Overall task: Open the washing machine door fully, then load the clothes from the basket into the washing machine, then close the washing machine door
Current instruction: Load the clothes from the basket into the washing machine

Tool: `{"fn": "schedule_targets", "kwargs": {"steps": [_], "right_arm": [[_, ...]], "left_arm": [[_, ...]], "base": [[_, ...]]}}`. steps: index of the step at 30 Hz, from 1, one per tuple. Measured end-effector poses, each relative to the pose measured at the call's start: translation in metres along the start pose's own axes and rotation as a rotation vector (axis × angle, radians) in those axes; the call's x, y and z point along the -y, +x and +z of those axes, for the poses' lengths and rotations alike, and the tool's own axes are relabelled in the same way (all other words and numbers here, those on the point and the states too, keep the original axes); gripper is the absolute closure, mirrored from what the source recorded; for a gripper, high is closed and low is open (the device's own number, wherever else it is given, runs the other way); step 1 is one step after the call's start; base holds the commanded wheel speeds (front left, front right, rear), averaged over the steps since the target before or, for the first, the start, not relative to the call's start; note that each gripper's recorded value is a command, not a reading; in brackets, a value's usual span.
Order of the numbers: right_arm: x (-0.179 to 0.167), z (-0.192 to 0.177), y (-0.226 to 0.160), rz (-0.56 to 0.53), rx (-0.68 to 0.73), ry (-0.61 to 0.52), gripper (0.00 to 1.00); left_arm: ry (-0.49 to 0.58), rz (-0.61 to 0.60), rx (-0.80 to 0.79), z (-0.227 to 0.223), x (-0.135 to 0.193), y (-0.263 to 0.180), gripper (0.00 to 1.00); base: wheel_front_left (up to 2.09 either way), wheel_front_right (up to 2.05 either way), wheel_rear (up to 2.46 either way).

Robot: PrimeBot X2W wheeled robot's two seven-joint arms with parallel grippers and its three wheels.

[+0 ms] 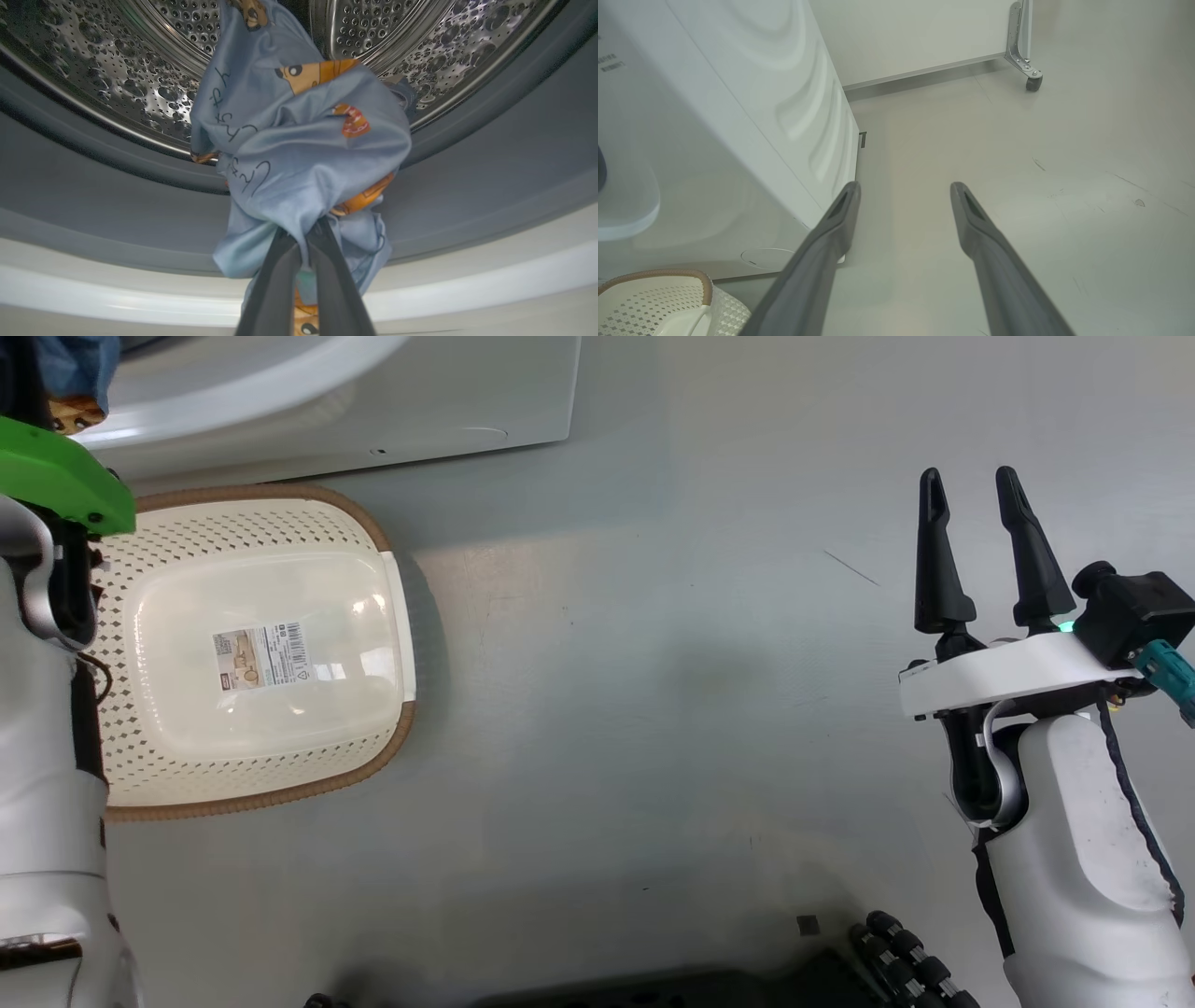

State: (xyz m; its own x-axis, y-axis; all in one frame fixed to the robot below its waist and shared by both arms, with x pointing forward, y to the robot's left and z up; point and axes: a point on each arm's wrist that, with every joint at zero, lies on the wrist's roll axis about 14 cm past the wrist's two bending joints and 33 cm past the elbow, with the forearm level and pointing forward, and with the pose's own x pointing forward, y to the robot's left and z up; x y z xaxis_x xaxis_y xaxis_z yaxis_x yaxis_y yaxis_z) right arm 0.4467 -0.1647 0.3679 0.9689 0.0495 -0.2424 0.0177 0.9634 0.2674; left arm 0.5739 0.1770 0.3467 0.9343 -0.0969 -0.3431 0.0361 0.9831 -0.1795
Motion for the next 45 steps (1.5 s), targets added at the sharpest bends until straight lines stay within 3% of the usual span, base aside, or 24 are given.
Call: {"fn": "schedule_targets", "kwargs": {"steps": [19,38,45], "right_arm": [[0.002,-0.002,-0.003,-0.007,-0.006,0.012,0.00],[0.014,-0.028,0.002,-0.042,-0.067,0.019,0.00],[0.017,-0.046,0.007,-0.045,-0.106,0.023,0.00]], "left_arm": [[0.097,-0.049,0.155,0.078,0.010,0.038,1.00],[0.093,-0.073,0.171,0.084,0.017,0.077,1.00],[0.111,-0.056,0.178,0.079,0.003,0.092,1.00]], "base": [[0.00,0.00,0.00],[0.00,0.00,0.00],[0.00,0.00,0.00]]}}
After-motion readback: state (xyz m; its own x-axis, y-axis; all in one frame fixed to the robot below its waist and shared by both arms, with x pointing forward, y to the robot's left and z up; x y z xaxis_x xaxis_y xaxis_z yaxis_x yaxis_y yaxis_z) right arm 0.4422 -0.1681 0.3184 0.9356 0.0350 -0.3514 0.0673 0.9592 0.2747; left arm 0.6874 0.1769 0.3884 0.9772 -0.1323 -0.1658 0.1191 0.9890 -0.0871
